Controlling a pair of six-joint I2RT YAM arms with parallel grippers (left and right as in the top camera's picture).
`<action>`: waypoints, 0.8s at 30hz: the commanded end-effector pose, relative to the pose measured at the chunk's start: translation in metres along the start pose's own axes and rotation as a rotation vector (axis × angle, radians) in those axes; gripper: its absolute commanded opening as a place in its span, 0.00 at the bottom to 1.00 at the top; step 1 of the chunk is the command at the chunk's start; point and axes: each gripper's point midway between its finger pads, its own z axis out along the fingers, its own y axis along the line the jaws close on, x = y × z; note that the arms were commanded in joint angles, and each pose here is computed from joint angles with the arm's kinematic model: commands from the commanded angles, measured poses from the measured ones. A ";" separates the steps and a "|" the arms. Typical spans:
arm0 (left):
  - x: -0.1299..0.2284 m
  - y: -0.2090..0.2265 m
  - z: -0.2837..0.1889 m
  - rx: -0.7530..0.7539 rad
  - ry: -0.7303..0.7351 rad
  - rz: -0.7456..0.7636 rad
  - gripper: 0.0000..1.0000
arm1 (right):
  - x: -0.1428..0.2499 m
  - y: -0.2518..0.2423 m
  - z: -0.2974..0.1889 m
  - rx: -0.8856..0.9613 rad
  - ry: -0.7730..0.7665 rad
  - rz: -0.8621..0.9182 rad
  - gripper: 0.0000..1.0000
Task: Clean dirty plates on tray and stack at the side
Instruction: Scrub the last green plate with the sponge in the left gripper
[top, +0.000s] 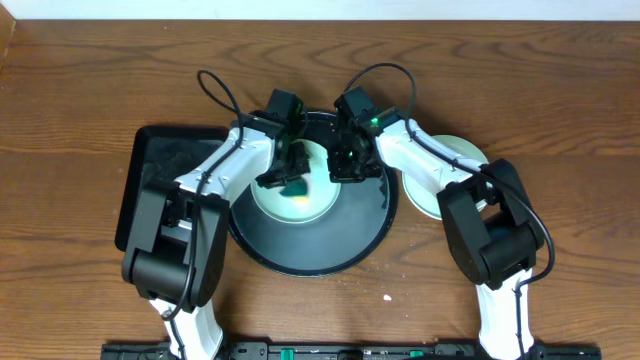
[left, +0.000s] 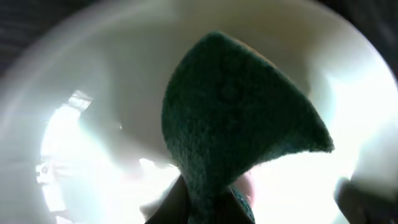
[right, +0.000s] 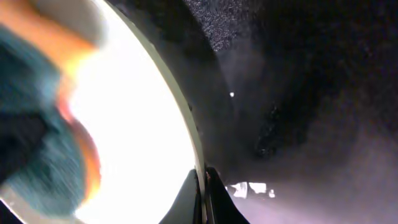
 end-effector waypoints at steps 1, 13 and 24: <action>-0.024 0.057 -0.002 -0.238 -0.118 -0.137 0.07 | 0.011 -0.008 0.007 0.040 0.027 0.007 0.01; 0.059 -0.012 -0.005 0.165 0.276 0.287 0.07 | 0.011 -0.009 0.008 0.042 0.027 0.007 0.01; 0.015 -0.024 0.002 0.165 0.083 0.283 0.07 | 0.011 -0.009 0.008 0.042 0.027 0.004 0.01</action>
